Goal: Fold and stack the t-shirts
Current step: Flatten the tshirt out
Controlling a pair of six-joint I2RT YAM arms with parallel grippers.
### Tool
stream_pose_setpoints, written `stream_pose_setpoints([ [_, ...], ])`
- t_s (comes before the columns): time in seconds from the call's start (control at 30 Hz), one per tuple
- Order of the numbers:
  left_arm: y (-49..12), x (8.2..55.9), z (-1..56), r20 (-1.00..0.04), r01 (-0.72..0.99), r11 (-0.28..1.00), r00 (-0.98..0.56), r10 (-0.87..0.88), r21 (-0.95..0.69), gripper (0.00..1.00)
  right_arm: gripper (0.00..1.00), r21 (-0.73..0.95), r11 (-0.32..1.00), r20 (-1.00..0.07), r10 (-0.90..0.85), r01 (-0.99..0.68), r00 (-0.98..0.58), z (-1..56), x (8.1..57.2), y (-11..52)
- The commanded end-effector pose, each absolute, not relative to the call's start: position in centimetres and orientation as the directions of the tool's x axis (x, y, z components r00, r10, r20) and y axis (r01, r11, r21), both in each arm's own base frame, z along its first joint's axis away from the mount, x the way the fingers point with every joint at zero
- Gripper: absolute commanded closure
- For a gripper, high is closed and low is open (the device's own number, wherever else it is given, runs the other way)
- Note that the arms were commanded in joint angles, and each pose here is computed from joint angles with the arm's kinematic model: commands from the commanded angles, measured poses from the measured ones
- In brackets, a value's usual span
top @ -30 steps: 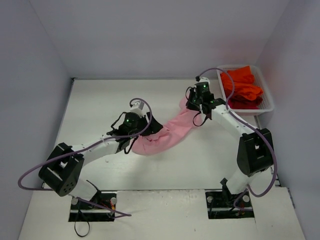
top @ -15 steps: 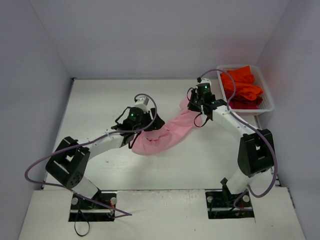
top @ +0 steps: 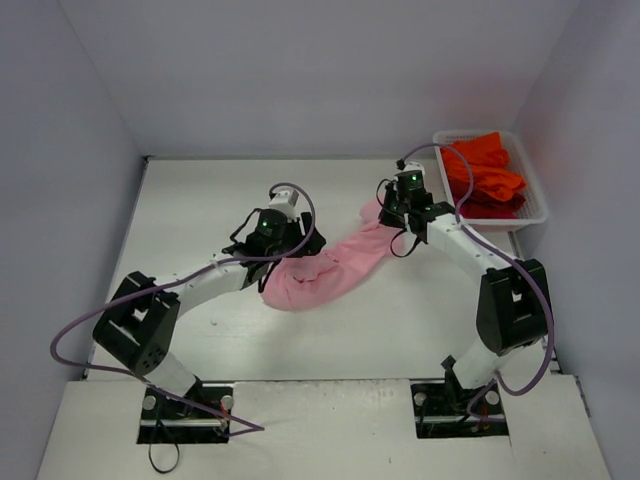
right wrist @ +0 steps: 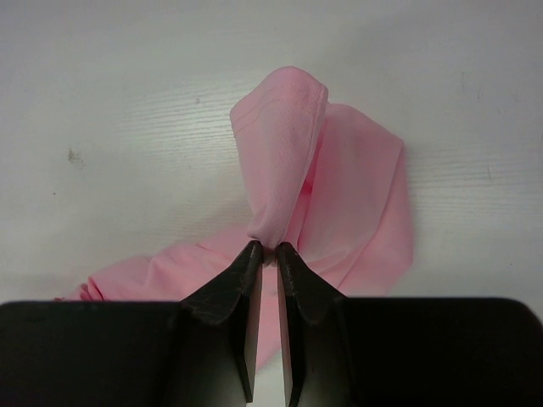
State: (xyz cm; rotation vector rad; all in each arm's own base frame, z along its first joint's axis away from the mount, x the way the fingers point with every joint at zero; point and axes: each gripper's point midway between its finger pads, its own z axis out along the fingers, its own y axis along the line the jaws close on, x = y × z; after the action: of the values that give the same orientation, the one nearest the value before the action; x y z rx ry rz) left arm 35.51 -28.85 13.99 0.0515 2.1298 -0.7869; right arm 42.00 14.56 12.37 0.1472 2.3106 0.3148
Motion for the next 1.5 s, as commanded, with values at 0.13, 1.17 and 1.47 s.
stream_pose_setpoints([
  [0.13, -31.0, 37.0, 16.1, -0.751, 0.371, 0.741, -0.605, -0.265, -0.560, 0.44, 0.90, 0.283, 0.959, -0.751, 0.223, 0.002, -0.622, 15.3, 42.6, 14.0],
  [1.17, -34.3, 34.5, 12.3, -0.726, 0.402, 0.732, -0.665, -0.179, -0.549, 0.69, 0.91, 0.288, 0.957, -0.731, 0.225, 0.007, -0.644, 13.7, 42.6, 13.6],
  [1.47, -33.2, 34.5, 11.1, -0.725, 0.370, 0.779, -0.671, -0.152, -0.506, 0.54, 0.91, 0.292, 0.956, -0.730, 0.226, 0.006, -0.645, 13.5, 42.5, 13.5],
])
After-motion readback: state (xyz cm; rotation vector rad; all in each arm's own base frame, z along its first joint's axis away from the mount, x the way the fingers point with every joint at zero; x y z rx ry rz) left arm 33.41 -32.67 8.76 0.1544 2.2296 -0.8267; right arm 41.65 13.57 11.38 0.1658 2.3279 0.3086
